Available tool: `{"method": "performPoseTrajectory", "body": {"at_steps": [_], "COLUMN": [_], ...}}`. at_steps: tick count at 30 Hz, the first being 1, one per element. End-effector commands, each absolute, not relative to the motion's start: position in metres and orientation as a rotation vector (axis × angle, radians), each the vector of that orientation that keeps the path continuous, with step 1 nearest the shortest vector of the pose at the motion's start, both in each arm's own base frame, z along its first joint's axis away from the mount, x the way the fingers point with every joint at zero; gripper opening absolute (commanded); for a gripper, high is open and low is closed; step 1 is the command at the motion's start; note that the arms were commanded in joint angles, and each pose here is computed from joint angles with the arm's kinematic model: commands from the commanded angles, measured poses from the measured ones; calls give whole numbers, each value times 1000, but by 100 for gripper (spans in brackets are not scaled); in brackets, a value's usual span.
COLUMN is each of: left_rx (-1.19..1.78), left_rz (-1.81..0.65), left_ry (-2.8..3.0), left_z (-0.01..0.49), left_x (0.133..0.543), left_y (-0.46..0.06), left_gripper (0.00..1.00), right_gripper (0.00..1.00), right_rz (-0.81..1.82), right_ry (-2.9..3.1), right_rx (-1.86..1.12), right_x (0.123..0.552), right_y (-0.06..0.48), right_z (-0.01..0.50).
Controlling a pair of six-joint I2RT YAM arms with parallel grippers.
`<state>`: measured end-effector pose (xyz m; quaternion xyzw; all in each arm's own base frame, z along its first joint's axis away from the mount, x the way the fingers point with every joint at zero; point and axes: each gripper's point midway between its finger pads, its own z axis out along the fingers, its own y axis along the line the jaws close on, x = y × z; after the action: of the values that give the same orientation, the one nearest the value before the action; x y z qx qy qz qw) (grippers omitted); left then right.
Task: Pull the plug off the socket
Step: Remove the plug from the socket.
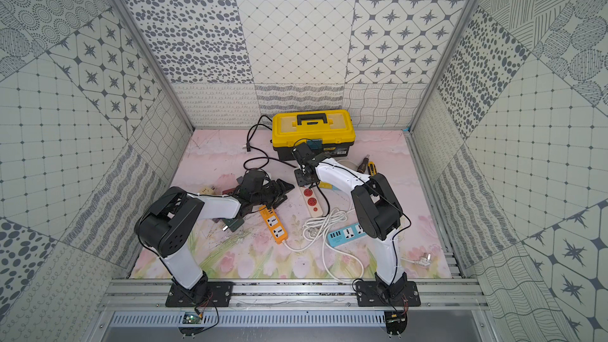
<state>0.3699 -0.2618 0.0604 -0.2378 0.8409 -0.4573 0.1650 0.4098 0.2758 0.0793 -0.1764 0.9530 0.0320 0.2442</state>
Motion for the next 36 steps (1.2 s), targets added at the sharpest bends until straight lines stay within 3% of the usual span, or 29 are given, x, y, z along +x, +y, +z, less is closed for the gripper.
{"method": "performPoseTrajectory", "body": {"at_steps": [1,11,20,25,27,36], "left_rx": [-725,-824,-862,-928,-976,-1158], "left_rz": [-1318,-1369,-1393,-1358,-1315,-1026], "left_ry": [2456,2491,2489,2544,2574,2720], "left_z": [52,37,27,6,-5,-49], "left_x": [371,388,400,391,384,350], "left_y": [-268,-282,-288,-284,-279,-248], "left_gripper": [62,47,46,37,32,27], "right_gripper": [44,25,24,24,23,22], "right_rz": [73,143,281,261,238,296], "right_ry": [2586,2560,2570,2575,2579,2552], "right_rx": [-492,-508,-523,-523,-520,-523], "right_x": [417,410,400,401,401,401], "right_y": [279,287,305,304,301,322], "right_z": [80,88,89,87,89,116]}}
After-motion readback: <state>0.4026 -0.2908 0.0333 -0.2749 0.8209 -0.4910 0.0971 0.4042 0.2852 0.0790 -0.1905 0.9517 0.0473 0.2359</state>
